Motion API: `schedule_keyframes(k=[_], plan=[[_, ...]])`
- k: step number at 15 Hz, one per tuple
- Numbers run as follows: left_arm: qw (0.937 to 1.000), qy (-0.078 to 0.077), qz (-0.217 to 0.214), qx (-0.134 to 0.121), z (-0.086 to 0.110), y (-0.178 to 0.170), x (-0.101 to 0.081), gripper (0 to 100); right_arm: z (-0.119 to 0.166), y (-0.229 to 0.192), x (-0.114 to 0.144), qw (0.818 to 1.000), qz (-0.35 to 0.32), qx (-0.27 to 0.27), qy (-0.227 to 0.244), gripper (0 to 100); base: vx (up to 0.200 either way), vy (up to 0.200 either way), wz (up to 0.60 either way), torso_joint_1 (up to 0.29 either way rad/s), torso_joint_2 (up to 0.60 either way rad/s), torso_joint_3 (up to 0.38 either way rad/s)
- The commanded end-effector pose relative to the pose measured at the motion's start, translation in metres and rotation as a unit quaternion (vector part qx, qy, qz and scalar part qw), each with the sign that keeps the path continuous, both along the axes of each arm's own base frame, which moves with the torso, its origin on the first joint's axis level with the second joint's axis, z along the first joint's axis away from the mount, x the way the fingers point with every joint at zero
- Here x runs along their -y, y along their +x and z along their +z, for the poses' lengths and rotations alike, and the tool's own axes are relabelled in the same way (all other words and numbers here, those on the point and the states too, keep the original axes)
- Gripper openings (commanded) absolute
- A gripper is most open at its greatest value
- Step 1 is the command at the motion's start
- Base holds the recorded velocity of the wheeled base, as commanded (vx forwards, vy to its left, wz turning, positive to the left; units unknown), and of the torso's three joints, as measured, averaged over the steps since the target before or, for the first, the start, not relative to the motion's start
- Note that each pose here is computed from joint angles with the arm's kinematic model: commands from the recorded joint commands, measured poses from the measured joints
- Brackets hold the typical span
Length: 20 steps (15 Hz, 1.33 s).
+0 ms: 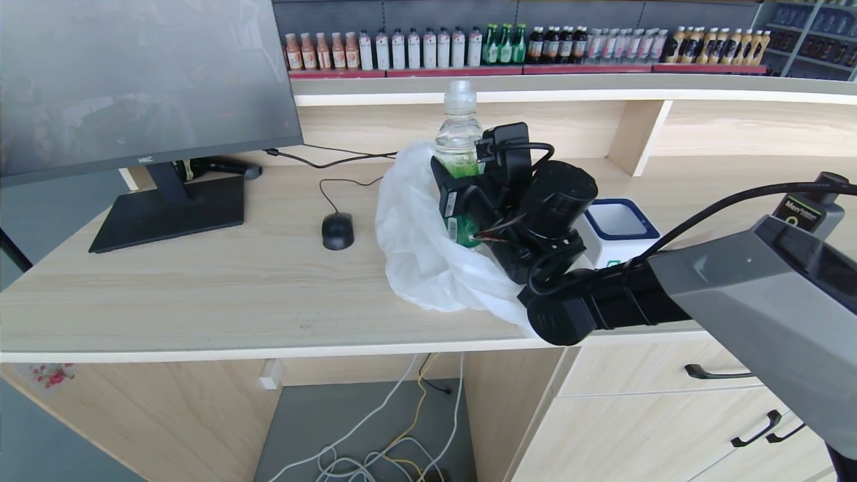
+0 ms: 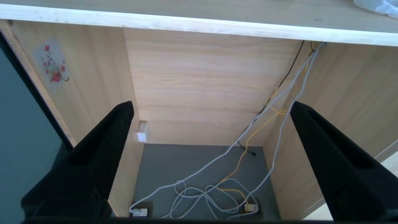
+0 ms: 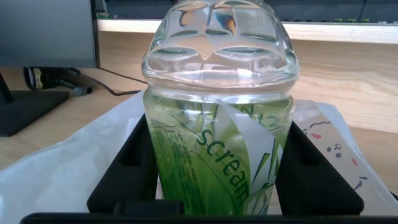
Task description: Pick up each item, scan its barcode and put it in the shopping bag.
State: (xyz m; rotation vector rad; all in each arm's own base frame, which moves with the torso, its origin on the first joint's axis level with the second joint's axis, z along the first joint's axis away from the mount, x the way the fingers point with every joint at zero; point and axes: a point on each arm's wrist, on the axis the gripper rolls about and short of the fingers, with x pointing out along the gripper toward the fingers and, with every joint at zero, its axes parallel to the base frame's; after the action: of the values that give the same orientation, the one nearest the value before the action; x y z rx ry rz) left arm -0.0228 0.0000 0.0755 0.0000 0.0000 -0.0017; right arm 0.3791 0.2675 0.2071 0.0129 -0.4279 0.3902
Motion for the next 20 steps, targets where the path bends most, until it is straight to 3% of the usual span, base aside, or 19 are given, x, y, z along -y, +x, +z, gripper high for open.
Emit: schedule_keyframes(k=[1,20], plan=[[1.0,0.0,0.0,0.0,0.0,0.0,0.0,100,-0.004,0.001,0.0,1.0,-0.001,-0.006,-0.004,0,0.0,0.0,0.0,0.0,0.0,0.0],[1.0,0.0,0.0,0.0,0.0,0.0,0.0,100,-0.007,-0.014,0.012,0.999,-0.015,-0.029,-0.012,0,0.0,0.0,0.0,0.0,0.0,0.0]])
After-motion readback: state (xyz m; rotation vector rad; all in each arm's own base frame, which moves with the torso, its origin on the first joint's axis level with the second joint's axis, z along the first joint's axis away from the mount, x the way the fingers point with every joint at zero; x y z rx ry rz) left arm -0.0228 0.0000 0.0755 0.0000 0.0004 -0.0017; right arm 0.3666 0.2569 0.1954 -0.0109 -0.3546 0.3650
